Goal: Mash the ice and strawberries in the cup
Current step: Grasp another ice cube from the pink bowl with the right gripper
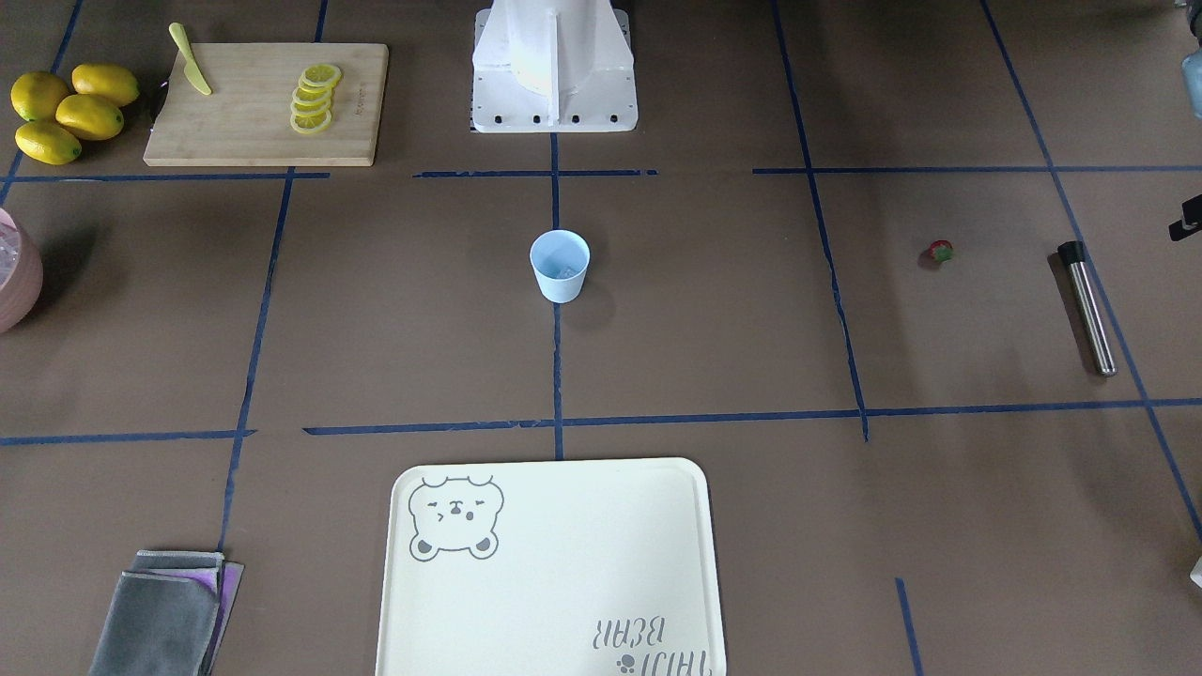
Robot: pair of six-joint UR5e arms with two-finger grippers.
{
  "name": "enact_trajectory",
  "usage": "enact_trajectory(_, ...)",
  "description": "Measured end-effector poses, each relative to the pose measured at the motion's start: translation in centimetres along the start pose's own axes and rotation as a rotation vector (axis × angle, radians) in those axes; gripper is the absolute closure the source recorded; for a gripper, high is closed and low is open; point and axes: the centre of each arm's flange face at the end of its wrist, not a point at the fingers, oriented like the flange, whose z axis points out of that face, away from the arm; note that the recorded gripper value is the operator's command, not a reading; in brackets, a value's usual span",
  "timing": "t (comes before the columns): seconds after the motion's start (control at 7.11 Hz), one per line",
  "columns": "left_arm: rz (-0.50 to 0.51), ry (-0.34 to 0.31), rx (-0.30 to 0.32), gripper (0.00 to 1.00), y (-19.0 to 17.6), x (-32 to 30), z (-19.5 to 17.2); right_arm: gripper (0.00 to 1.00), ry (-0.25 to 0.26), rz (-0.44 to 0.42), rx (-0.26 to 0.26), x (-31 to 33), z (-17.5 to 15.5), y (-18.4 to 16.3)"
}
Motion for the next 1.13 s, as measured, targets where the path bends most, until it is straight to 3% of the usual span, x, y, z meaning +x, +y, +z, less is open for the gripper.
enact_trajectory(0.56, 0.003, 0.0, 0.002, 0.0, -0.1, 0.1, -0.1, 0.92, 0.004, -0.013, 0.022, -0.3, -1.0, -1.1)
enact_trajectory(0.7, 0.004, 0.0, 0.003, 0.0, -0.1, 0.1, -0.1, 0.97, 0.004, -0.016, 0.037, -0.7, -1.8, -1.7)
enact_trajectory(0.84, 0.005, 0.0, 0.003, 0.0, -0.1, 0.1, -0.1, 0.99, 0.004, 0.022, 0.054, -0.8, -2.7, -2.0)
enact_trajectory(1.13, 0.005, 0.0, 0.003, 0.0, -0.2, 0.1, -0.1, 0.99, 0.004, 0.279, 0.106, -1.1, -5.3, -2.8)
